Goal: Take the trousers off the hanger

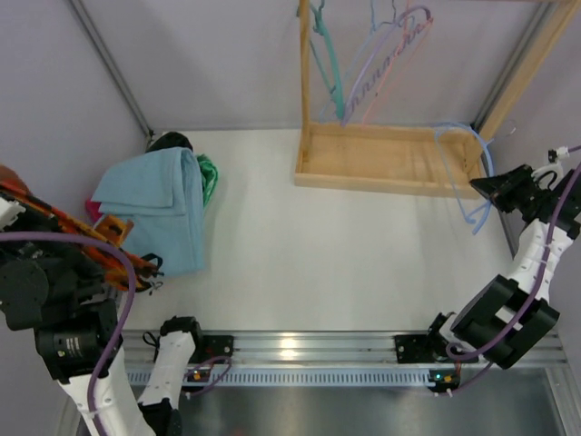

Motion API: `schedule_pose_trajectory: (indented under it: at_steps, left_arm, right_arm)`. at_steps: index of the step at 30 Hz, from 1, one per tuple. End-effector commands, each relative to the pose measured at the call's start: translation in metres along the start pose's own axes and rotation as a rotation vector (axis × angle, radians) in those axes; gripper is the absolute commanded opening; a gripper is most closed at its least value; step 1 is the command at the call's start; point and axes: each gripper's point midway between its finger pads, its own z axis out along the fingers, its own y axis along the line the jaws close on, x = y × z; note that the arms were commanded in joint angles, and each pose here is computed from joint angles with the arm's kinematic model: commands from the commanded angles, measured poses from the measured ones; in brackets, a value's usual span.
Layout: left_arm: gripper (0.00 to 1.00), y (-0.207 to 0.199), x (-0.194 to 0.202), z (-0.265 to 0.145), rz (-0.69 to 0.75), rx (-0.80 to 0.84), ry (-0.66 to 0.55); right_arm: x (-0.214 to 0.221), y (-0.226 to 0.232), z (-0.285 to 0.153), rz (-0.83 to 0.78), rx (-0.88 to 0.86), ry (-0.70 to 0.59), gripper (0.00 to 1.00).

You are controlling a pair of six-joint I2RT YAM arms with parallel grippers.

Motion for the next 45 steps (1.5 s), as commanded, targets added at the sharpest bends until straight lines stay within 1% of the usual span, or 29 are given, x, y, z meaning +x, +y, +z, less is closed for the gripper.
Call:
schedule_pose_trajectory:
  at_steps: [1,7,8,10,11,13,15,16,17,19,20,22,23,26,27,28,29,30,31,32,33,34,35,36,37,39,40,42,45]
  left_arm:
    - [0.00,0.002,0.006,0.013,0.041,-0.083,-0.003]
    - [0.00,-0.046,0.055,0.033,0.120,0.053,0.076]
    - [0.00,-0.054,0.057,0.039,0.120,0.064,0.068]
    - [0.00,-0.079,0.090,0.056,0.185,0.097,0.099]
    - [0.00,-0.086,0.098,0.061,0.190,0.101,0.094]
    - [0.00,-0.116,0.105,0.081,0.168,0.152,0.030]
    - [0.00,-0.144,0.119,0.094,0.165,0.212,0.011]
    - [0.00,-0.165,0.148,0.107,0.193,0.239,0.057]
    - [0.00,-0.174,0.155,0.114,0.188,0.242,0.069]
    - [0.00,-0.193,0.184,0.125,0.202,0.257,0.123]
    - [0.00,-0.212,0.211,0.128,0.224,0.291,0.167]
    - [0.00,-0.236,0.235,0.126,0.245,0.335,0.187]
    - [0.01,-0.248,0.263,0.125,0.282,0.350,0.228]
    - [0.20,-0.270,0.309,0.112,0.358,0.383,0.300]
    - [0.24,-0.275,0.316,0.107,0.367,0.395,0.311]
    - [0.32,-0.281,0.326,0.098,0.368,0.414,0.332]
    - [0.38,-0.283,0.331,0.094,0.371,0.426,0.341]
    - [0.44,-0.282,0.334,0.092,0.383,0.426,0.350]
    - [0.54,-0.296,0.330,0.079,0.378,0.470,0.354]
    - [0.64,-0.296,0.334,0.072,0.406,0.495,0.388]
    - [0.74,-0.300,0.330,0.065,0.402,0.533,0.407]
    - [0.81,-0.307,0.313,0.065,0.374,0.558,0.401]
    - [0.91,-0.304,0.313,0.059,0.385,0.585,0.439]
    - [0.95,-0.297,0.311,0.047,0.391,0.620,0.493]
    - [0.98,-0.294,0.303,0.042,0.383,0.642,0.496]
    - [0.99,-0.285,0.298,0.028,0.392,0.691,0.535]
    - [0.99,-0.281,0.278,0.020,0.357,0.735,0.510]
    - [0.99,-0.276,0.269,0.006,0.353,0.805,0.511]
    - [0.99,-0.273,0.238,-0.007,0.305,0.889,0.467]
  right_arm:
    - [-0.026,0.030,0.002,-0.140,-0.055,-0.043,0.00]
    - [-0.022,0.035,0.009,-0.137,-0.057,-0.028,0.00]
    - [-0.021,0.038,0.009,-0.140,-0.059,-0.029,0.00]
    - [-0.020,0.040,0.008,-0.145,-0.060,-0.032,0.00]
    - [-0.020,0.044,0.006,-0.152,-0.063,-0.038,0.00]
    - [-0.020,0.048,0.003,-0.159,-0.065,-0.045,0.00]
    - [-0.022,0.053,0.000,-0.167,-0.068,-0.054,0.00]
    - [-0.022,0.056,-0.001,-0.165,-0.071,-0.055,0.00]
    - [-0.023,0.059,-0.002,-0.165,-0.075,-0.059,0.00]
    - [-0.027,0.065,-0.005,-0.173,-0.083,-0.067,0.00]
    - [-0.028,0.068,-0.006,-0.170,-0.086,-0.072,0.00]
    - [-0.031,0.076,-0.009,-0.181,-0.098,-0.080,0.00]
    - [-0.033,0.080,-0.010,-0.178,-0.104,-0.083,0.00]
    - [-0.037,0.091,-0.015,-0.189,-0.120,-0.086,0.00]
    - [-0.038,0.095,-0.016,-0.192,-0.126,-0.087,0.00]
    - [-0.041,0.101,-0.018,-0.203,-0.134,-0.094,0.00]
    - [-0.042,0.103,-0.020,-0.209,-0.137,-0.098,0.00]
    - [-0.043,0.106,-0.021,-0.214,-0.139,-0.103,0.00]
    - [-0.047,0.114,-0.023,-0.231,-0.148,-0.110,0.00]
    - [-0.047,0.117,-0.023,-0.235,-0.151,-0.107,0.00]
    - [-0.047,0.118,-0.023,-0.229,-0.147,-0.103,0.00]
    - [-0.048,0.125,-0.025,-0.239,-0.153,-0.105,0.00]
    - [-0.048,0.128,-0.027,-0.238,-0.155,-0.103,0.00]
    - [-0.047,0.131,-0.029,-0.231,-0.150,-0.100,0.00]
    - [-0.043,0.136,-0.032,-0.236,-0.149,-0.103,0.00]
    - [-0.040,0.141,-0.037,-0.251,-0.141,-0.120,0.00]
    - [-0.036,0.147,-0.042,-0.268,-0.138,-0.127,0.00]
    - [-0.038,0.155,-0.047,-0.294,-0.116,-0.154,0.00]
    - [-0.038,0.165,-0.048,-0.317,-0.095,-0.164,0.00]
